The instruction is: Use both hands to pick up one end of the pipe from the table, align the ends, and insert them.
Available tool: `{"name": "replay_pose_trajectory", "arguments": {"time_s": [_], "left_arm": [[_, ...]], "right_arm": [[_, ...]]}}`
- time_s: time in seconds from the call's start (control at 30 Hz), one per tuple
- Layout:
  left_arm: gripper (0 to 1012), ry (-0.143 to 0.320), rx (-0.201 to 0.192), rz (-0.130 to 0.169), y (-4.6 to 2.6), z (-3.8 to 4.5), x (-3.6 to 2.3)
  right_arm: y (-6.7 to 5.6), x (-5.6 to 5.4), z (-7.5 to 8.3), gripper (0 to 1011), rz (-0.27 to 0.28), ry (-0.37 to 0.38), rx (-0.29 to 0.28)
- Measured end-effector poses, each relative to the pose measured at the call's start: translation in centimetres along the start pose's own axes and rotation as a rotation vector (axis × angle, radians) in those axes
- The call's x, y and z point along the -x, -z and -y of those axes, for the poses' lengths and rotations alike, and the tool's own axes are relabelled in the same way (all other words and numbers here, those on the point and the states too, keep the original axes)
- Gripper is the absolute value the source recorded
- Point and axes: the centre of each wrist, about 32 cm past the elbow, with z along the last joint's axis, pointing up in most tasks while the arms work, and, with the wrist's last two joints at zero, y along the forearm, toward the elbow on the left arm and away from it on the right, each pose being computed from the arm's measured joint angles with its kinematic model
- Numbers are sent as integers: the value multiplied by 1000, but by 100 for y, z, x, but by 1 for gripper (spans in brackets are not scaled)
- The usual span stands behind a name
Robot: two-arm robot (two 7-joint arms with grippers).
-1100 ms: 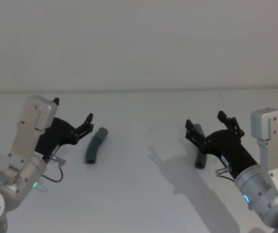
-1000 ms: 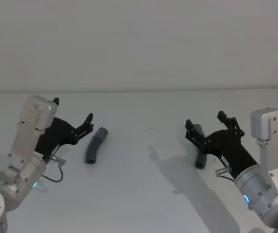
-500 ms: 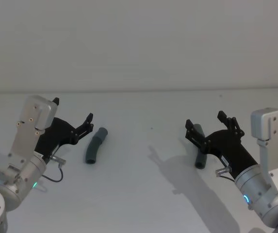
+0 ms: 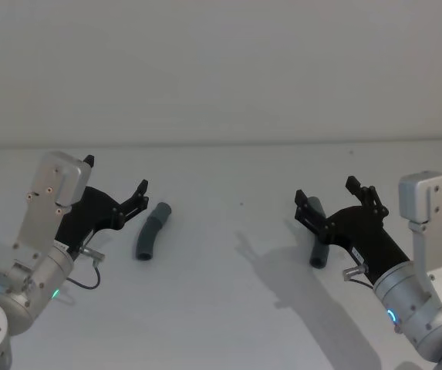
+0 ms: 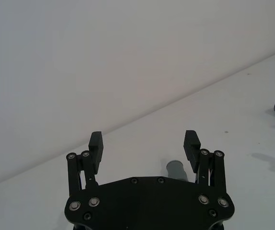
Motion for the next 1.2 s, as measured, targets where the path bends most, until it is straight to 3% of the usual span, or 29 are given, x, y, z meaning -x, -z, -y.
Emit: {"name": "replay_pose_trajectory", "arguments": {"time_s": [1.2], "left_arm": [[1001,0,0,0,0,0,0]], "right_arm": [[0,0,0,1000,0,0,0]]}}
